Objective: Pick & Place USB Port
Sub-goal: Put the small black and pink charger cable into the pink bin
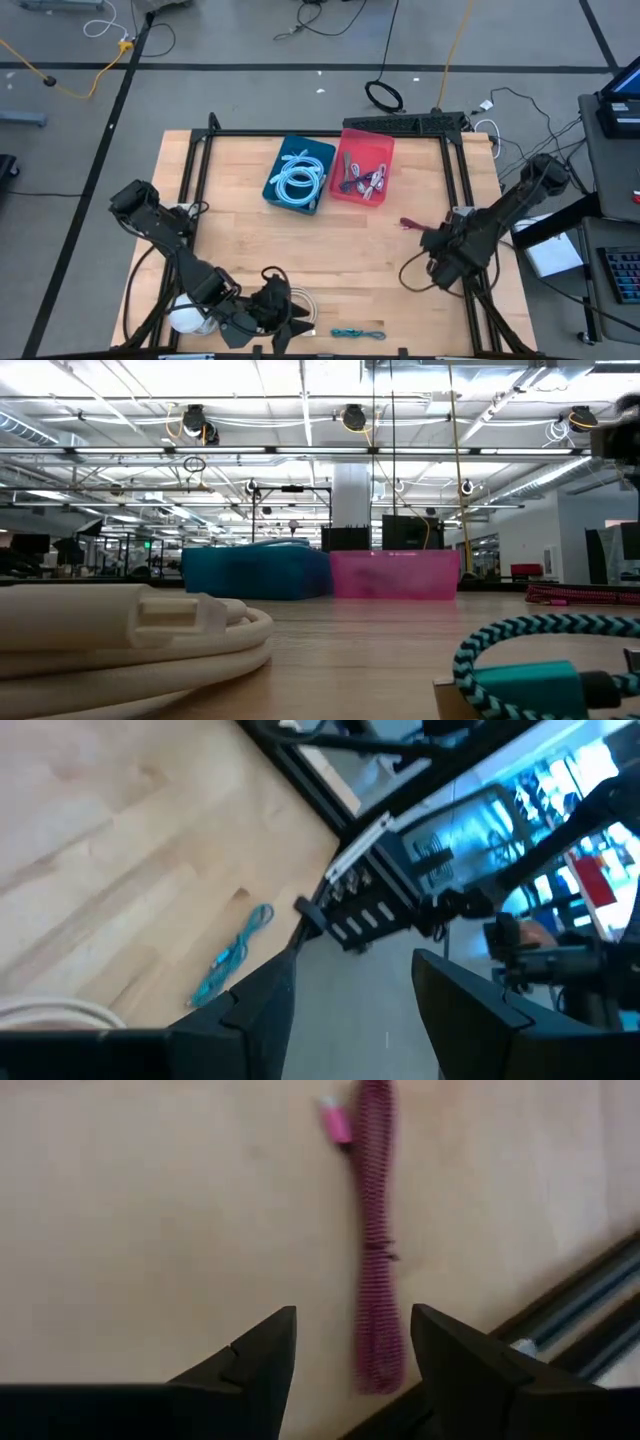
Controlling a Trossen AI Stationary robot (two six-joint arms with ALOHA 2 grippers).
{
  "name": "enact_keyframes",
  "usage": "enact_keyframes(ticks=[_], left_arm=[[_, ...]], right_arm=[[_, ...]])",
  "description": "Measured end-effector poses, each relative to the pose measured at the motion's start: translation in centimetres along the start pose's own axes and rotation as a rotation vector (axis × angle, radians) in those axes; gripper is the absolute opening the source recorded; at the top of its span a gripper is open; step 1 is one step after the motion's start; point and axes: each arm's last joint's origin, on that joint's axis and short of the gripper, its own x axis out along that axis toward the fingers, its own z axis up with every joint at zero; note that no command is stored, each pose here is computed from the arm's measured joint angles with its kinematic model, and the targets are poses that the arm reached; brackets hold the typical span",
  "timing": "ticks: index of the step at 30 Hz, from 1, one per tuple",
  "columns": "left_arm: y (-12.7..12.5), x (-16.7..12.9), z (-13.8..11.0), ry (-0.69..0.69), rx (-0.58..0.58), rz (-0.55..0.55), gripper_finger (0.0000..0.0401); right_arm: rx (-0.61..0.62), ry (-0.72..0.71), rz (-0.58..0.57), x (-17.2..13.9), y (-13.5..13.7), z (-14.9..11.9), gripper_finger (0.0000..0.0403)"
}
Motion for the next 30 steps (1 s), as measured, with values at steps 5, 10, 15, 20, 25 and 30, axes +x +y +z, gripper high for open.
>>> enact_keyframes(ticks=[5,10,15,20,25,30], left_arm=[[0.0,-0.1,0.0,-0.027,-0.016,0.006,0.0202],[-0.1,-0.1,0.0,-0.039,-0.039,0.002,0.0202],[-0.5,-0.1,0.2,-0.057,-0.060,-0.029,0.0202],[-0.5,0.0,0.3,-0.061,-0.064,-0.032,0.0202],[-0.4,0.2,0.6,-0.069,-0.060,-0.027,0.0202],[-0.3,0.3,0.8,-0.072,-0.046,-0.025,0.0202]], right_arm=[[0.028,-0.017,0.029,2.2,-1.2,-0.3,0.0193],[0.058,0.021,0.074,5.2,-1.5,-0.6,0.0186],[0.095,0.053,0.120,7.1,-1.6,-0.8,0.0185],[0.142,0.107,0.112,8.1,-2.1,-1.0,0.0164],[0.209,0.156,0.160,8.4,-2.0,-0.8,0.0059],[0.318,0.156,0.212,8.2,-1.6,-0.3,0.0016]])
